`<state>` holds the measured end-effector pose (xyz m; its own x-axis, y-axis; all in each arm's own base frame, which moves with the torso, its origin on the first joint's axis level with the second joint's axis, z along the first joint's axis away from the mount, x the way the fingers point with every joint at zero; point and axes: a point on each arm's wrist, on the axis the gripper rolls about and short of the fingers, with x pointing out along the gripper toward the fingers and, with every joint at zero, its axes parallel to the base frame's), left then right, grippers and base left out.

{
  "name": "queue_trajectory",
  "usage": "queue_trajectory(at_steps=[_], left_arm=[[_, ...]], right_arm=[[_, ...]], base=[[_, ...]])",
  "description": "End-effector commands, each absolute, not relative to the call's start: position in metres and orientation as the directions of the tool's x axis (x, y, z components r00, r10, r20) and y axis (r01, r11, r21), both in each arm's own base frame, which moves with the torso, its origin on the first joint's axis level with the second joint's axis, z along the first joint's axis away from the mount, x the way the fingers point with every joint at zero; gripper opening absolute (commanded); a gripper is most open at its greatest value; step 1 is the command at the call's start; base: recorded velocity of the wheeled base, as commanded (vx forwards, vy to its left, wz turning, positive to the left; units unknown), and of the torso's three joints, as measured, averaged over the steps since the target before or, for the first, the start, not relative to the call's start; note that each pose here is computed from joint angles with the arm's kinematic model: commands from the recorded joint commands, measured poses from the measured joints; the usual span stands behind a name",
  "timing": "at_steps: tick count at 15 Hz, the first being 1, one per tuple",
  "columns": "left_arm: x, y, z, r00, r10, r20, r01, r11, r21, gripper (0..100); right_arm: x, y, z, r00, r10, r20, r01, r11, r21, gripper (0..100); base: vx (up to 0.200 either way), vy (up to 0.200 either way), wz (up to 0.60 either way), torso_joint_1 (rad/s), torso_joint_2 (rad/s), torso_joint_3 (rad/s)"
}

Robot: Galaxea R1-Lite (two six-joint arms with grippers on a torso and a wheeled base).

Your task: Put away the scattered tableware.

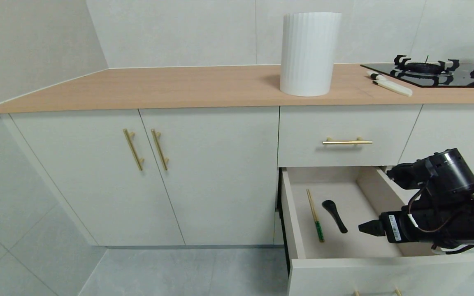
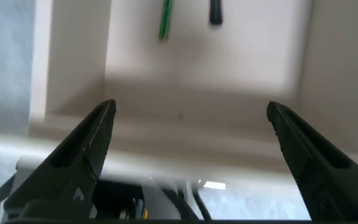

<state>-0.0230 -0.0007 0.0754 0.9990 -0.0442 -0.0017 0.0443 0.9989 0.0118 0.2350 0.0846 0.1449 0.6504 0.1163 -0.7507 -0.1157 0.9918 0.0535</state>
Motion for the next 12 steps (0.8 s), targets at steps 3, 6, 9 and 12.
queue_trajectory(at_steps=[3, 6, 9, 12], left_arm=[[-0.023, -0.001, 0.075, 0.999, -0.044, -0.003, 0.045, 0.999, 0.012, 100], [-0.023, -0.001, 0.075, 0.999, -0.044, -0.003, 0.045, 0.999, 0.012, 100], [-0.023, -0.001, 0.075, 0.999, -0.044, -0.003, 0.045, 0.999, 0.012, 100], [-0.023, -0.001, 0.075, 0.999, -0.046, -0.003, 0.046, 0.999, 0.012, 100]], right_arm=[[0.217, 0.090, 0.143, 0.607, 0.114, -0.787, -0.186, 0.983, -0.001, 100], [0.206, 0.095, 0.147, 0.558, 0.118, -0.821, -0.223, 0.975, -0.012, 100], [0.197, 0.098, 0.146, 0.494, 0.105, -0.863, -0.253, 0.967, -0.027, 100], [0.192, 0.101, 0.139, 0.433, 0.084, -0.897, -0.277, 0.960, -0.043, 100]], base=[[0.000, 0.000, 0.00, 0.000, 0.00, 0.000], [0.000, 0.000, 0.00, 0.000, 0.00, 0.000], [0.000, 0.000, 0.00, 0.000, 0.00, 0.000], [0.000, 0.000, 0.00, 0.000, 0.00, 0.000]])
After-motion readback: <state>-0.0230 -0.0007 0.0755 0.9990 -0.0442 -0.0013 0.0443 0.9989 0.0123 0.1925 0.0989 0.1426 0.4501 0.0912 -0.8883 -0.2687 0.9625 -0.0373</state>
